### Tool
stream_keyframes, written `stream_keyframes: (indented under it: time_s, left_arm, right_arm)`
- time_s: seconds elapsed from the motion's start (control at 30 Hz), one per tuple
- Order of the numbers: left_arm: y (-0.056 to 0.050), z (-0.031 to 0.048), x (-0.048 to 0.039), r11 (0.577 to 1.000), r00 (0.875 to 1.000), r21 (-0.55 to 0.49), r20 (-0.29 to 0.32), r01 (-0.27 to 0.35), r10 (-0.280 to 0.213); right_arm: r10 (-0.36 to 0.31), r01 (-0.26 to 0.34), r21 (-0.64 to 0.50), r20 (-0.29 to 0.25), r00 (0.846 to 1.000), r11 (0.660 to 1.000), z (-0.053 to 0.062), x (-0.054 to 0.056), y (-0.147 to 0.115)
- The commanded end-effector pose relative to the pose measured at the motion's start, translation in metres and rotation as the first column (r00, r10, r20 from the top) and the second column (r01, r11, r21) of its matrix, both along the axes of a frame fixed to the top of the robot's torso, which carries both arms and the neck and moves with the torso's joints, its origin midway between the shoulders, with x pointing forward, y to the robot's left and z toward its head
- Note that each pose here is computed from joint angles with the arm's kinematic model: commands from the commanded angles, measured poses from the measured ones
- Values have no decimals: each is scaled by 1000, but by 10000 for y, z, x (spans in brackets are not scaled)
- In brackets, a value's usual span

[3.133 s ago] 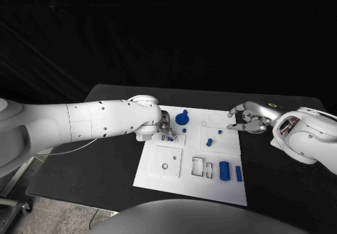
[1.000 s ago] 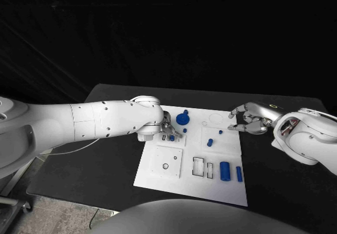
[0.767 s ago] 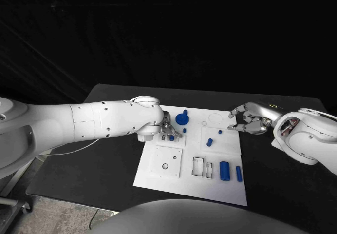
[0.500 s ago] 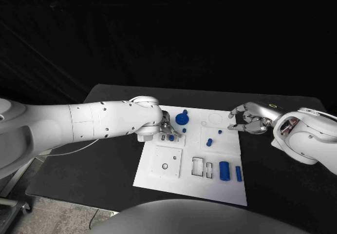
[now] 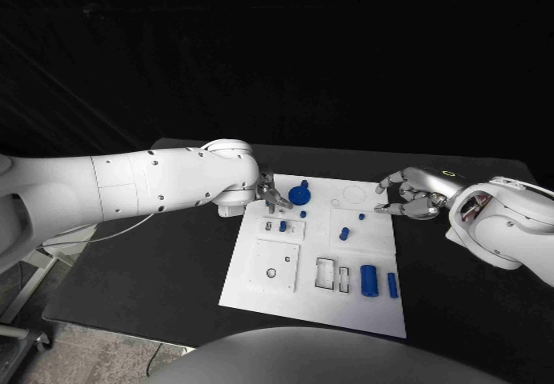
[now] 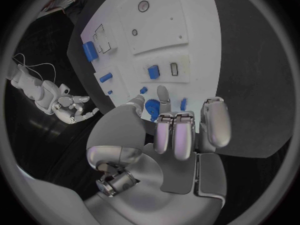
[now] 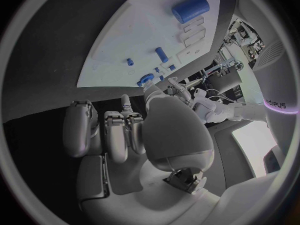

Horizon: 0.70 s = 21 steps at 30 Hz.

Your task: Assemble the parts on the task board

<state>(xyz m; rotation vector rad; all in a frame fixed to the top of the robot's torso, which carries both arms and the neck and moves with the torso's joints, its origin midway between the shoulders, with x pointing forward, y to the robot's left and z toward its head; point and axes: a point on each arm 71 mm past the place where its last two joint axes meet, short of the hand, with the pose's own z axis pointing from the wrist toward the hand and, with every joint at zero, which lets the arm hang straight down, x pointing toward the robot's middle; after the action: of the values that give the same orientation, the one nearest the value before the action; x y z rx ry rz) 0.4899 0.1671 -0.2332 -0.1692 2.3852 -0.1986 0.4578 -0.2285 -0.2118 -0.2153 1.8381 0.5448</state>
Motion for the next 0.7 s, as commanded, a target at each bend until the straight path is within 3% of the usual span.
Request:
stream_keyframes:
  time_s: [0.03,0.17,0.3,0.47,0.7]
  left_arm:
    - [55,119,43,998,1000,68,3,-11,11]
    - [114,239,127,997,1000,80,19,-13,11]
    - [189,286,210,995,999,96,31,-27,24]
    - [235,285,282,994,999,101,35,-34,31]
    - [243,213,339,995,999,97,36,-38,34]
  right_arm:
    - [7,-7,1,3,1000,1000,-1,-2,9]
    - [8,-8,1,0,1000,1000,-3,-1,14]
    - [10,-10,3,0,1000,1000,-4,1,25]
    - [12,-12,3,-2,1000,1000,-13,0,27]
    - [18,-18,8,-3,1000,1000,-31,-12,33]
